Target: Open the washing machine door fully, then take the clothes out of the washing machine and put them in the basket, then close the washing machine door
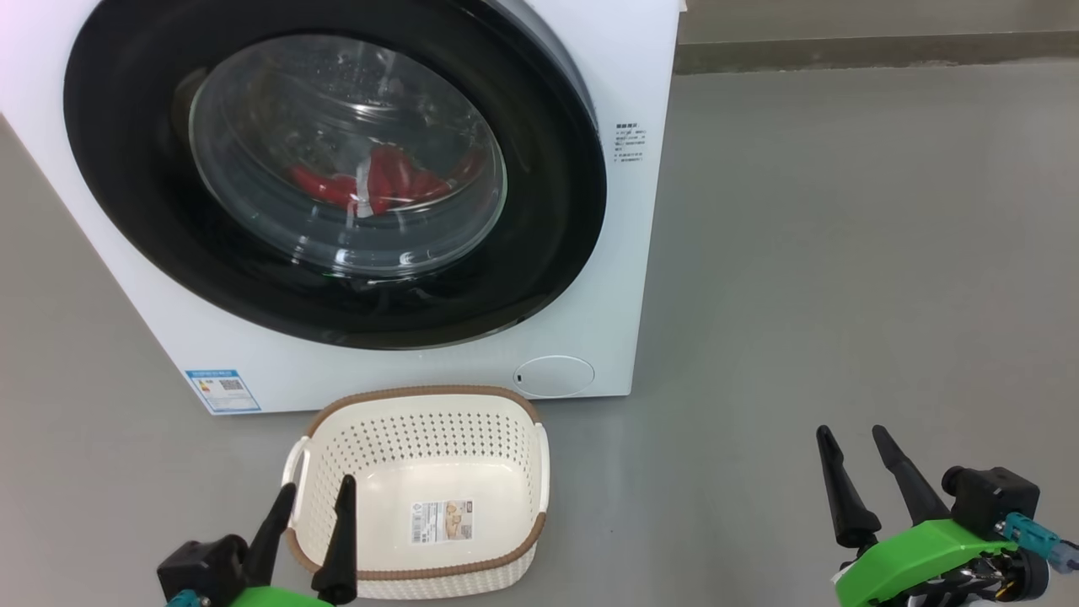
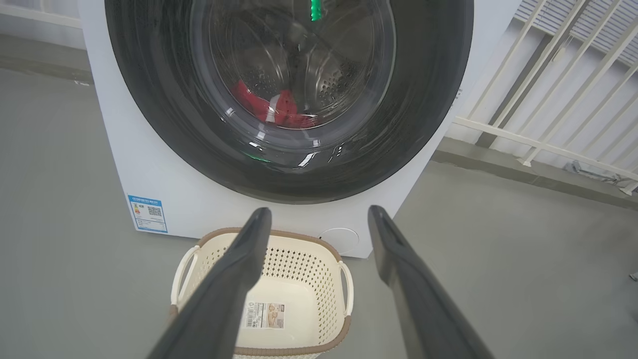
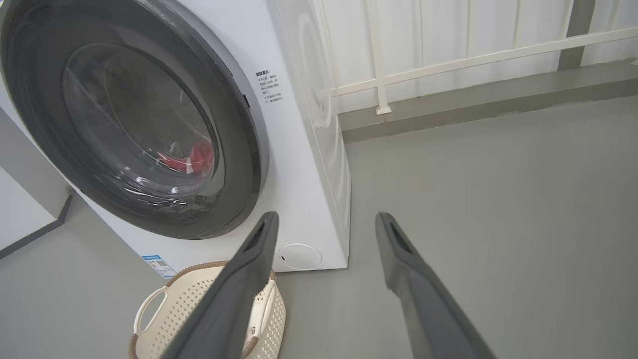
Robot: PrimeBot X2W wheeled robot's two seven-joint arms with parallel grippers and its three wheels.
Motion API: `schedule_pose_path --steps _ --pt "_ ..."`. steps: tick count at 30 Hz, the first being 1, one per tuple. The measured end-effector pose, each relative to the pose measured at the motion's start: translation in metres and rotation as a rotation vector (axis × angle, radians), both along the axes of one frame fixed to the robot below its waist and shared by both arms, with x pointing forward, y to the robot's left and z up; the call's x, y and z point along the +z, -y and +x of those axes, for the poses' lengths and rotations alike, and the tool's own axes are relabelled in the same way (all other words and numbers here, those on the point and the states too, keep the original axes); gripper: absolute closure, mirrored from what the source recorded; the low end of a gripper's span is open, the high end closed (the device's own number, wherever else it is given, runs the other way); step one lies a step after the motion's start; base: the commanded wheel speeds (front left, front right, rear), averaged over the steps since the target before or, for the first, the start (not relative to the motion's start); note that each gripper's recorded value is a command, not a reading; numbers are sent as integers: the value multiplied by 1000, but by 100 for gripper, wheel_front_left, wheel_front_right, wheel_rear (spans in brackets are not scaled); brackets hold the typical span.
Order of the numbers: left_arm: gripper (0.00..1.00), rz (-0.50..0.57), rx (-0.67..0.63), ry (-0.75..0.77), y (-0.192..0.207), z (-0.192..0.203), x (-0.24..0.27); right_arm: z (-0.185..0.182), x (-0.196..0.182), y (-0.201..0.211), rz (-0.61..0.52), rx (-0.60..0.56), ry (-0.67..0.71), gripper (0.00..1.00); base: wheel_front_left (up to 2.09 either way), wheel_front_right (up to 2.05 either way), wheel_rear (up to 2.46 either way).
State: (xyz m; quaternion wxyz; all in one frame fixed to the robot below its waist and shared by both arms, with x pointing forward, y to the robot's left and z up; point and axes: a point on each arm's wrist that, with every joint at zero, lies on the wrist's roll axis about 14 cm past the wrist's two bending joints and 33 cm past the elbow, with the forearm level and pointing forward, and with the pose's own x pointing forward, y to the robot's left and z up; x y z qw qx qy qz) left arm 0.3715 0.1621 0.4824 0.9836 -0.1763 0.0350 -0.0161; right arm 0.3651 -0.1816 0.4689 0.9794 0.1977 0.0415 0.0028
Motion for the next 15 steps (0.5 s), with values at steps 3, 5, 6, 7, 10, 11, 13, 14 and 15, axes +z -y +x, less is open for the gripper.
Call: schedule_pose_path --steps 3,5,6,7,10,11,13,14,15 --pt "0 28 0 7 0 0 1 0 0 -2 -28 9 3 0 0 0 0" --pt "0 51 4 7 -1 0 0 -1 -1 -3 -53 17 1 0 0 0 0" --pt "0 64 3 11 -1 0 0 -1 -1 -4 -66 20 5 0 0 0 0" --pt "0 75 2 14 -1 0 1 0 -1 -4 -77 23 7 0 0 0 0" --pt "0 105 3 25 -1 1 3 -1 0 -5 -108 31 13 0 0 0 0" --pt "0 117 1 31 -1 1 4 -1 -1 -6 -122 35 12 0 0 0 0" --pt "0 141 -4 36 0 1 4 -1 0 -7 -141 39 18 0 0 0 0" --pt "0 152 -3 40 0 0 5 -1 0 -7 -148 42 17 0 0 0 0" --pt "0 162 1 41 0 0 5 -1 -1 -7 -158 44 19 0 0 0 0"
